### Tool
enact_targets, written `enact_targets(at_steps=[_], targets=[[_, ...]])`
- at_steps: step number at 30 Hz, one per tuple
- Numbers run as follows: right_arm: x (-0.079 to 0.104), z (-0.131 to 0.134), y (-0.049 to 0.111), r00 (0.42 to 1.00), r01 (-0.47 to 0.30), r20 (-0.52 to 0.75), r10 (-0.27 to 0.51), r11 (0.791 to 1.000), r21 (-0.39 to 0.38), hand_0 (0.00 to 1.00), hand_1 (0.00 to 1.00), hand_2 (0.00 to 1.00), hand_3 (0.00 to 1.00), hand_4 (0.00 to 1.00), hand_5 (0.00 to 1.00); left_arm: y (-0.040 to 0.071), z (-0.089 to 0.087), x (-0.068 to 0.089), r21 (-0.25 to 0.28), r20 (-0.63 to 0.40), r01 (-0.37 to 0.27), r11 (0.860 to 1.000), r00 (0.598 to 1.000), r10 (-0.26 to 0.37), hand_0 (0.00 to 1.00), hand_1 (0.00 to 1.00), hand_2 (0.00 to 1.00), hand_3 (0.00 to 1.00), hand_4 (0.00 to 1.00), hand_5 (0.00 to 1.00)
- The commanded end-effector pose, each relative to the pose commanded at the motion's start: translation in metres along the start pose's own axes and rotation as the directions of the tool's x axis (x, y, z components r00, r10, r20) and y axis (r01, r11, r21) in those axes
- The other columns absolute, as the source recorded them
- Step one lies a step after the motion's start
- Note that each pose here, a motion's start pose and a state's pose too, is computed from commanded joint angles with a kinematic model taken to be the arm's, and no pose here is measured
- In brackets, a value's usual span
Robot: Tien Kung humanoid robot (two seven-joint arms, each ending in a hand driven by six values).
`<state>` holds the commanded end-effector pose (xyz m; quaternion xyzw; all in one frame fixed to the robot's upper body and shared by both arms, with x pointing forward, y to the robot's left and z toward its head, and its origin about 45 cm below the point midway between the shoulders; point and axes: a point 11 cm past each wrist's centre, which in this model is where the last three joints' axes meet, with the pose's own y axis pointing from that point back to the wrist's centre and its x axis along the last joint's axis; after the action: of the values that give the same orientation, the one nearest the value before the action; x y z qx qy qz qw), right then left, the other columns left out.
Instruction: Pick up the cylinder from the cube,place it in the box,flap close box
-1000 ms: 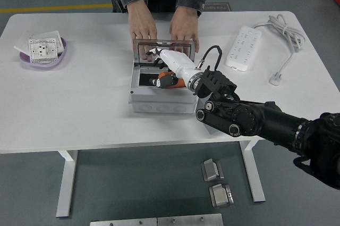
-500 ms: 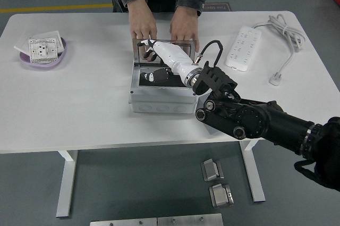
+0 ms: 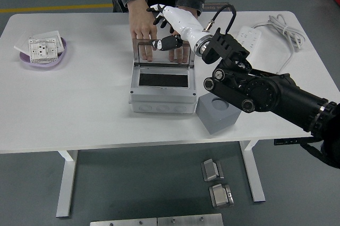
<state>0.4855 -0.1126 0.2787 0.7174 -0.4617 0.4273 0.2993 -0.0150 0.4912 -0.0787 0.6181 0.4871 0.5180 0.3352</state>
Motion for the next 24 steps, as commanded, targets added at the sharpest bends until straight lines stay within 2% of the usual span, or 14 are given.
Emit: enact_targets(at_steps=[2, 3, 8, 9, 14, 15, 24], targets=[[0.0, 0.006, -0.002, 1.0, 0.009, 0.0, -0.009, 1.0, -0.021, 0.441, 0.596, 0.658, 0.847, 0.829, 0.175, 0.0, 0.0, 0.0, -0.001, 0.0, -0.001, 1.0, 1.0, 0.001, 0.777, 0.779, 0.756, 0.864, 0.74, 0.575], [-0.001, 0.009, -0.003, 1.0, 0.017, 0.0, -0.017, 0.999, -0.033, 0.637, 0.626, 0.667, 0.843, 0.837, 0.217, 0.0, 0.001, 0.001, -0.002, 0.0, -0.001, 1.0, 1.0, 0.001, 0.777, 0.779, 0.756, 0.864, 0.74, 0.575], [-0.013, 0.025, -0.005, 0.998, 0.066, 0.001, -0.067, 0.994, -0.089, 0.637, 0.626, 0.667, 0.843, 0.837, 0.217, 0.001, 0.003, 0.002, -0.006, 0.001, -0.004, 1.0, 1.0, 0.004, 0.777, 0.779, 0.756, 0.864, 0.74, 0.575], [-0.015, 0.027, -0.005, 0.997, 0.072, 0.001, -0.072, 0.993, -0.094, 0.817, 0.717, 0.709, 0.843, 0.859, 0.273, 0.001, 0.004, 0.002, -0.007, 0.001, -0.004, 1.0, 1.0, 0.004, 0.777, 0.779, 0.755, 0.864, 0.74, 0.575], [-0.021, 0.029, -0.005, 0.996, 0.091, 0.002, -0.091, 0.99, -0.106, 0.817, 0.717, 0.709, 0.843, 0.859, 0.273, 0.002, 0.004, 0.002, -0.007, 0.002, -0.004, 1.0, 1.0, 0.004, 0.777, 0.779, 0.755, 0.864, 0.74, 0.575], [-0.021, 0.028, -0.005, 0.996, 0.092, 0.002, -0.092, 0.99, -0.105, 0.857, 0.75, 0.736, 0.847, 0.86, 0.279, 0.002, 0.004, 0.002, -0.007, 0.002, -0.005, 1.0, 1.0, 0.005, 0.777, 0.78, 0.755, 0.865, 0.74, 0.575], [-0.028, 0.021, -0.002, 0.995, 0.103, -0.007, -0.104, 0.992, -0.078, 0.869, 0.755, 0.743, 0.848, 0.853, 0.268, 0.001, 0.004, 0.002, -0.007, 0.002, -0.004, 1.0, 1.0, 0.004, 0.777, 0.78, 0.755, 0.865, 0.74, 0.575]])
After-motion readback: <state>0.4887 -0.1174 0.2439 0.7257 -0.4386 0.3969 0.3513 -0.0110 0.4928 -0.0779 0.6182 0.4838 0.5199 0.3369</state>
